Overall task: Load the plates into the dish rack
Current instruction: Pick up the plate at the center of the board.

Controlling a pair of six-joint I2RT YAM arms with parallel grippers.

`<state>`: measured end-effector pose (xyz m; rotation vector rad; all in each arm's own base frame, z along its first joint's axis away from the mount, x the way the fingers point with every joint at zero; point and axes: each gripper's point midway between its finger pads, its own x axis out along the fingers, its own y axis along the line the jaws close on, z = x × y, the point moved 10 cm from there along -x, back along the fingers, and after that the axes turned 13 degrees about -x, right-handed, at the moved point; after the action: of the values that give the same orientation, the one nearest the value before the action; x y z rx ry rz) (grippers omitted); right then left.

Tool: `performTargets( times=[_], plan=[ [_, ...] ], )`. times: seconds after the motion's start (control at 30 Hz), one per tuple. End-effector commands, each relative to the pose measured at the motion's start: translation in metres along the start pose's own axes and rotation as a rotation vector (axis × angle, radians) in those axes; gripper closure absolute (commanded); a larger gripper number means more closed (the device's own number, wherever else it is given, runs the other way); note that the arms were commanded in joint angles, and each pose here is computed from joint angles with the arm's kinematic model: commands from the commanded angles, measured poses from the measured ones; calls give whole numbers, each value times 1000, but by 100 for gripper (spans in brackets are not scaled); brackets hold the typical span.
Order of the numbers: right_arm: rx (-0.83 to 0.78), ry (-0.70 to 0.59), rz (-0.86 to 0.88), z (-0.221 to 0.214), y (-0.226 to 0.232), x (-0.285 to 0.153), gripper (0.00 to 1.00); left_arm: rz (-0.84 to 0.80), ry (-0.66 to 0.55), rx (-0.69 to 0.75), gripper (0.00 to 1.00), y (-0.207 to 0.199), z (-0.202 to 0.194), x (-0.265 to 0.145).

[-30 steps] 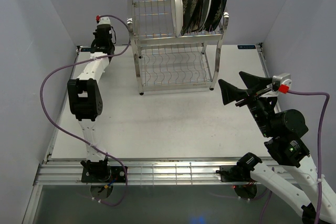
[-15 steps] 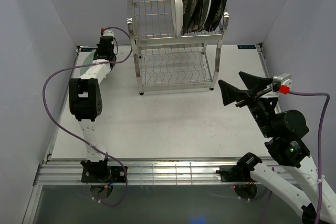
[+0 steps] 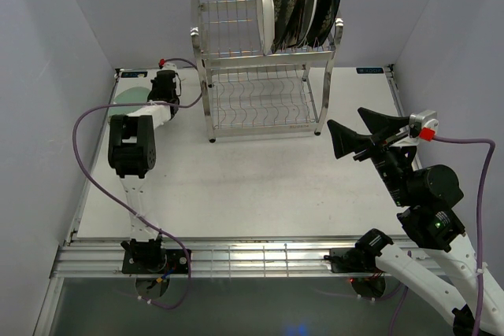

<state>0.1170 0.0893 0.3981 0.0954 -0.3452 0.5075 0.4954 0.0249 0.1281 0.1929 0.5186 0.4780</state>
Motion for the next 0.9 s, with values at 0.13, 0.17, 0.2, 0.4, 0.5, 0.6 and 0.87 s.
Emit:
performTargets(
  times=[0.13,0.17,0.2,0.4,0.5,0.6,0.87],
  plan=[
    [21,-79,12,16,0,-3,2,56,15,31,100,-4,-22,11],
    [22,-81,10,17,0,-4,2,58,25,43,100,-6,-27,13],
    [22,-83,7,17,0,-4,2,61,29,62,100,-7,-29,14],
    [22,-82,11,17,0,-4,2,90,42,104,98,-8,-34,17],
    [22,-84,13,17,0,-5,2,115,49,138,72,-7,-37,17],
    [22,-84,16,17,0,-5,2,124,56,155,58,-7,-40,17],
    [25,-93,19,19,0,-7,2,135,56,162,46,-7,-41,16]
  ],
)
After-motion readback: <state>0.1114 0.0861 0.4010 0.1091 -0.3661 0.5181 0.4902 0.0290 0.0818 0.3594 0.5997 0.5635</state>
